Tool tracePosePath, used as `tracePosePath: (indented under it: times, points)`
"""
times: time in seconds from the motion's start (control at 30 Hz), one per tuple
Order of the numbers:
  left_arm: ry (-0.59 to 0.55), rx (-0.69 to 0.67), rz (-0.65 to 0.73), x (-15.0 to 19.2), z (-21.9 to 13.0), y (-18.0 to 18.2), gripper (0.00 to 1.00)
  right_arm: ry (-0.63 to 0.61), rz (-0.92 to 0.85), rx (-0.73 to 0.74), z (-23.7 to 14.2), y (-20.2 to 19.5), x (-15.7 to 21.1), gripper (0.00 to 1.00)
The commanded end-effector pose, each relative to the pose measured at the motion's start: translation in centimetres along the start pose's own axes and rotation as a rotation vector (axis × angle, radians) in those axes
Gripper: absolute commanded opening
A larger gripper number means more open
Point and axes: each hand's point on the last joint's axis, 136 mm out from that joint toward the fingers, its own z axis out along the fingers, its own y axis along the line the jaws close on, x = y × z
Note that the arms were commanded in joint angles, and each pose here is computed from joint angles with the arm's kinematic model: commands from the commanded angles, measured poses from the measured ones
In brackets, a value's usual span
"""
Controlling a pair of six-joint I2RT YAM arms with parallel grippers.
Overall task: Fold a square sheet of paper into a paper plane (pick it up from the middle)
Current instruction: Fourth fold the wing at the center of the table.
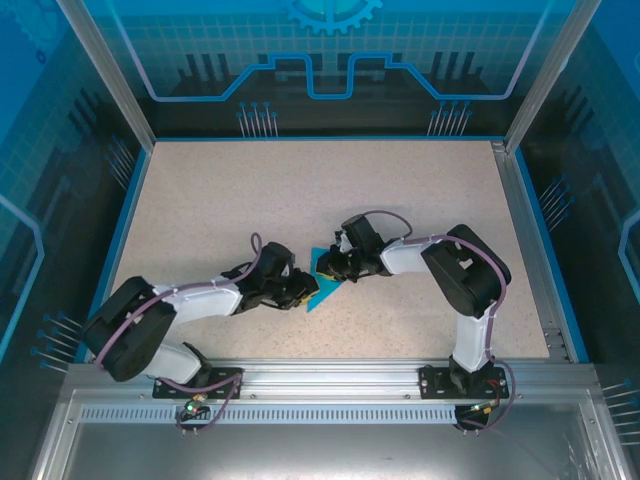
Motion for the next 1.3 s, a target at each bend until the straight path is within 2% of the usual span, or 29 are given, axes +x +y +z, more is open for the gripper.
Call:
tracePosePath:
  times: [0.0,0.13,0.27,0.4,0.5,0.73,0.9,1.07,1.27]
  points:
    - [-0.050,0.041,-0.014,-1.5,0.6,-1.6,0.23,0.123,0.148,0.258,0.8,-7.8,4.8,0.18]
    - [-0.066,-0.043,-0.031,-1.7,1.2,0.7,0.22,0.121,0.141,0.255,0.7,-7.7,4.5,0.19]
    - [-0.040,-0.159,-0.050,-1.0,1.8,3.8,0.15,0.119,0.116,0.242,0.6,-7.4,4.3,0.18]
    - [-0.047,-0.322,-0.021,0.1,1.4,6.8,0.08,0.102,0.060,0.201,0.3,-5.4,2.5,0.19]
    - [-0.035,-0.377,-0.011,0.9,1.2,8.3,0.05,0.080,0.005,0.164,-0.5,-3.9,1.1,0.19]
    - [-0.023,-0.414,-0.014,1.7,0.8,10.3,0.04,0.041,-0.186,0.056,-3.5,0.8,-1.6,0.20]
    - [-0.013,-0.408,0.014,1.6,1.1,9.7,0.04,0.085,-0.279,-0.029,-3.7,3.1,-0.1,0.15]
    - [-0.007,-0.406,0.020,1.6,1.3,9.5,0.03,0.119,-0.287,0.043,-1.7,2.1,1.6,0.10]
    - [-0.005,-0.414,0.017,1.8,1.2,9.9,0.02,0.098,-0.249,0.124,-0.3,-0.9,1.1,0.08]
